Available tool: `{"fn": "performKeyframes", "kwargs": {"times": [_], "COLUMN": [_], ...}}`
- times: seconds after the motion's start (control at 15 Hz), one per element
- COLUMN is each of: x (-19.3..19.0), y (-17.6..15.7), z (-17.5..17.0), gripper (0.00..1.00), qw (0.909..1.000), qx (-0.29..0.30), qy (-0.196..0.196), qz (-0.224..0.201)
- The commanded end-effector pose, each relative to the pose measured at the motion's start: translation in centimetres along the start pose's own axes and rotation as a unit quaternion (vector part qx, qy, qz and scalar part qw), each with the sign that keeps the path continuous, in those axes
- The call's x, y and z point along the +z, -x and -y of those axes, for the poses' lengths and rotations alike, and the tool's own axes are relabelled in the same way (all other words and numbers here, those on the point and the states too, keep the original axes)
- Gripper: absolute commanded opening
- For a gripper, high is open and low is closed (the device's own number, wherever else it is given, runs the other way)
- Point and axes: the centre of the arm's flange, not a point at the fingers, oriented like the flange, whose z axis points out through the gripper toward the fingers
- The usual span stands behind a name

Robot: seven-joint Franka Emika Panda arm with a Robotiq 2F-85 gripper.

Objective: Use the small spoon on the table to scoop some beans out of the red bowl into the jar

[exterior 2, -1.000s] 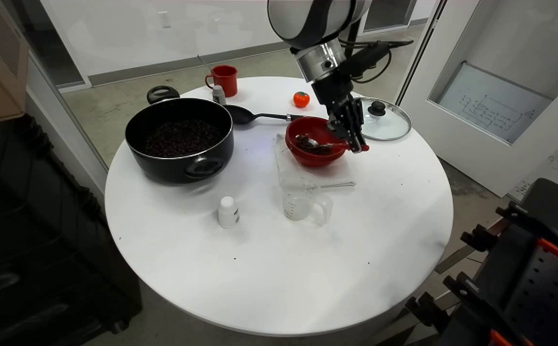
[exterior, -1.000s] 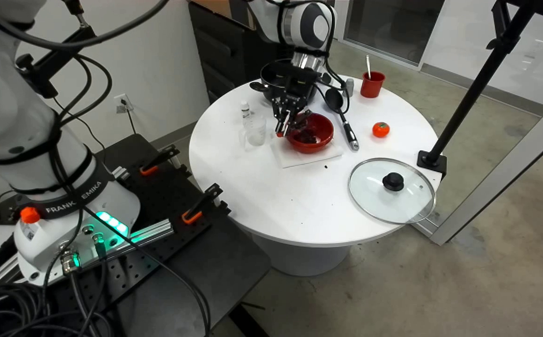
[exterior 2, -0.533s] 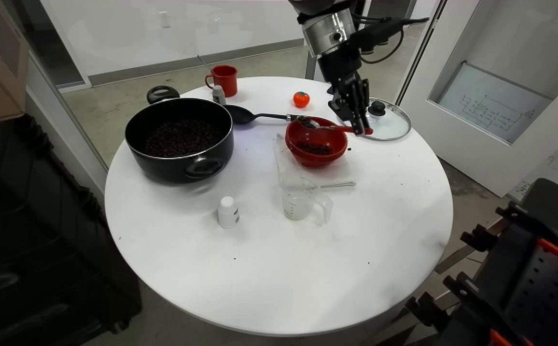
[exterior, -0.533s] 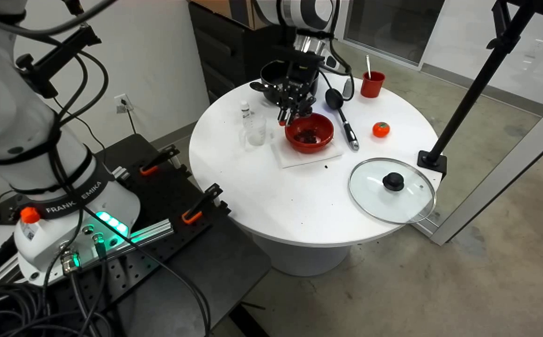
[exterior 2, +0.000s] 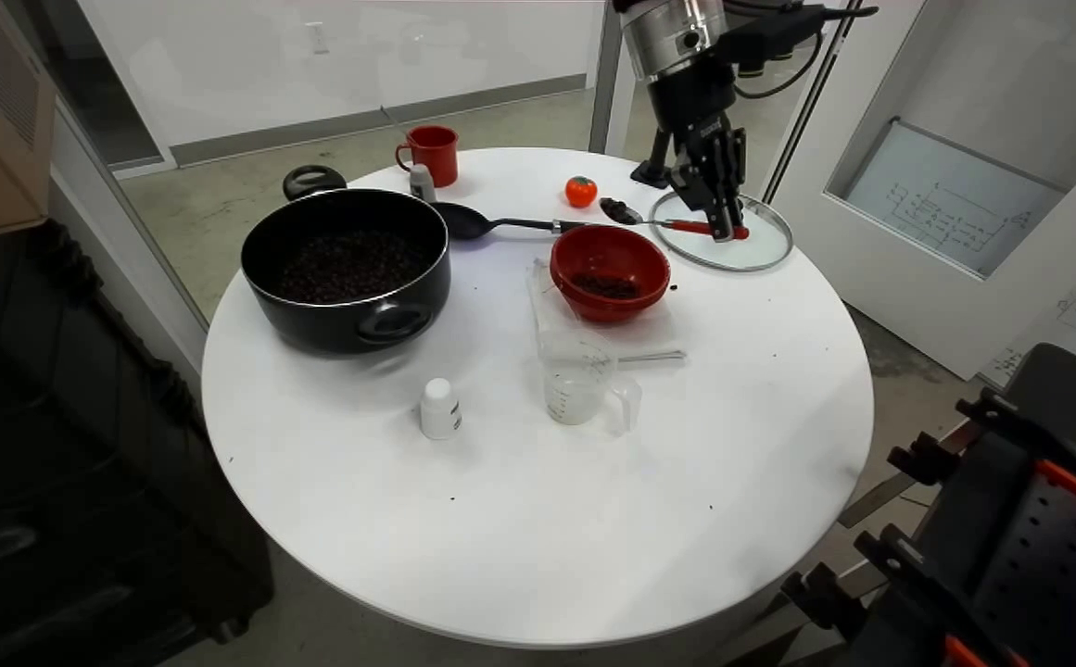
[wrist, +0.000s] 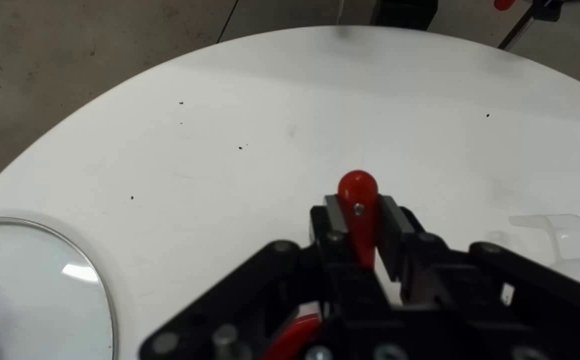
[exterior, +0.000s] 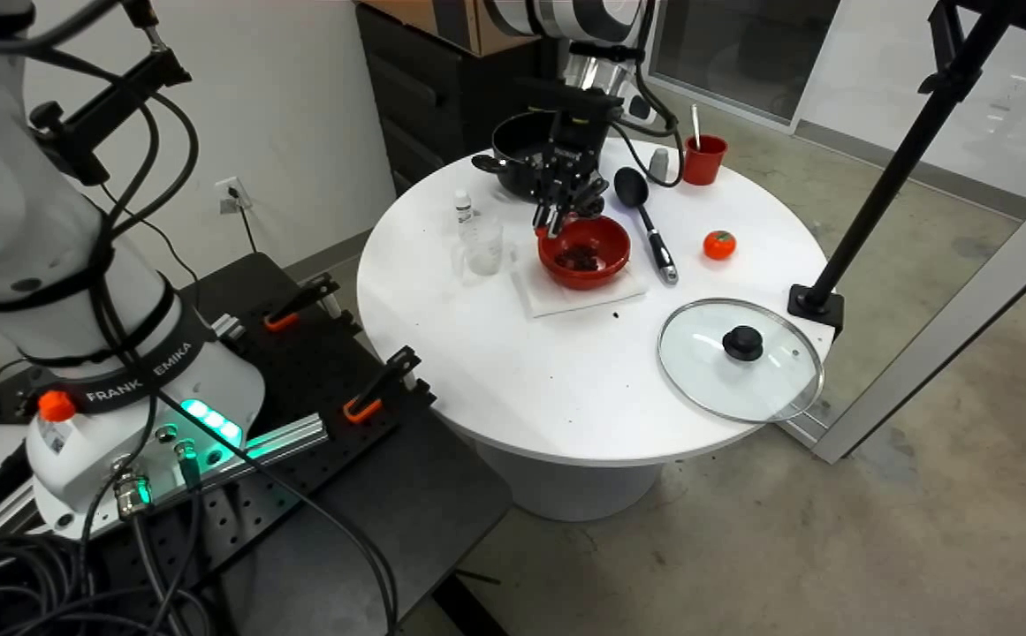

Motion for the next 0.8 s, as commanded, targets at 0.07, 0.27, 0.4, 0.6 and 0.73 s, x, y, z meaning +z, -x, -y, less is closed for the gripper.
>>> {"fn": "performKeyframes", "kwargs": {"times": [0.07, 0.27, 0.4, 0.6, 0.73], "x": [-1.4, -1.8, -1.7, -0.5, 0.5], "y": [4.1, 5.1, 5.4, 5.5, 5.4], "z": [0.3, 0.6, 0.8, 1.6, 2.3], "gripper": [0.05, 0.05, 0.05, 0.05, 0.05], "qw": [0.9994, 0.9992, 0.9991, 0.9994, 0.9994], "qx": [-0.008, -0.009, -0.011, -0.016, -0.022], "qy": [-0.004, -0.002, -0.001, 0.007, 0.013], "qz": [-0.032, -0.040, -0.040, -0.032, -0.025]}}
